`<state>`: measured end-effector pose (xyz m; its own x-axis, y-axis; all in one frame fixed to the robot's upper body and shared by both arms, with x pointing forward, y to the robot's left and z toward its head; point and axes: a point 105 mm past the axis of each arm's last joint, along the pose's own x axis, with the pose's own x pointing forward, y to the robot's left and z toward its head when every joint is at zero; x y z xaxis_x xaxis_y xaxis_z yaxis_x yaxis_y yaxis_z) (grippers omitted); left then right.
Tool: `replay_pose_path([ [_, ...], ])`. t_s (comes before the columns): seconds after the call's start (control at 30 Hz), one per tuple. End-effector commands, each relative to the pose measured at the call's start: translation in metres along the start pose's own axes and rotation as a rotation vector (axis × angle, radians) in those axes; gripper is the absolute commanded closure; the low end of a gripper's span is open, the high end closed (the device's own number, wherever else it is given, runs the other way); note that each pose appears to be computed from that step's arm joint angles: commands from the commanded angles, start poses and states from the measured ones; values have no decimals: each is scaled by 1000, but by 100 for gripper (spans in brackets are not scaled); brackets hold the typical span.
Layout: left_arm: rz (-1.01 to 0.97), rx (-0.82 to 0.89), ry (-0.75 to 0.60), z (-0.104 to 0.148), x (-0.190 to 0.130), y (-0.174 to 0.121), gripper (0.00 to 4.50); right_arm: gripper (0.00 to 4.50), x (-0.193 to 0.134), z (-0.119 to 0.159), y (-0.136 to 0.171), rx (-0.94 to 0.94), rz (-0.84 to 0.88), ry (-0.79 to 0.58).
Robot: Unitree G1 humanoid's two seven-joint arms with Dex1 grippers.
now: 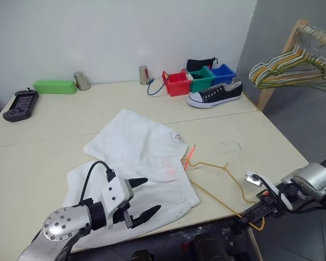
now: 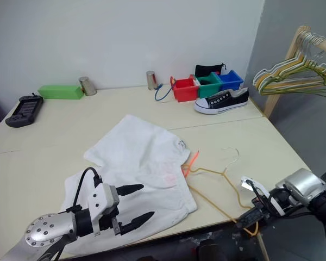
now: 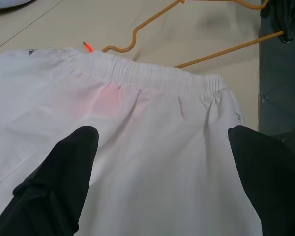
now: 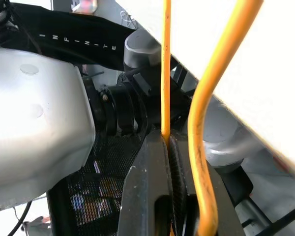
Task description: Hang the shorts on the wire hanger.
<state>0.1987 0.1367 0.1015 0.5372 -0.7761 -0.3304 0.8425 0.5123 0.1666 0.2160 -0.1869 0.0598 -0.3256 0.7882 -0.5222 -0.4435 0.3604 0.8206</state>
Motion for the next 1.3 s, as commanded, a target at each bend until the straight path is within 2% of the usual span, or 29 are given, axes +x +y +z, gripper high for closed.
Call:
replay_pose_path([
  [0.03,-20,41,-21,7,1,-4,1,450,-2,15,13,-12,74,-13],
  [0.23,-30,60,-15,6,1,-3,1,450,5,32,11,3,91,-36],
  [0.4,-33,70,-16,6,2,-2,1,450,9,37,1,60,72,-50],
  [0.8,-29,85,-19,6,4,-2,1,450,7,87,0,207,99,-237],
  [1.03,-30,95,-19,6,4,-1,1,450,10,102,2,255,120,-285],
  [1.3,-36,104,-20,7,6,0,1,450,7,116,-7,208,52,-342],
])
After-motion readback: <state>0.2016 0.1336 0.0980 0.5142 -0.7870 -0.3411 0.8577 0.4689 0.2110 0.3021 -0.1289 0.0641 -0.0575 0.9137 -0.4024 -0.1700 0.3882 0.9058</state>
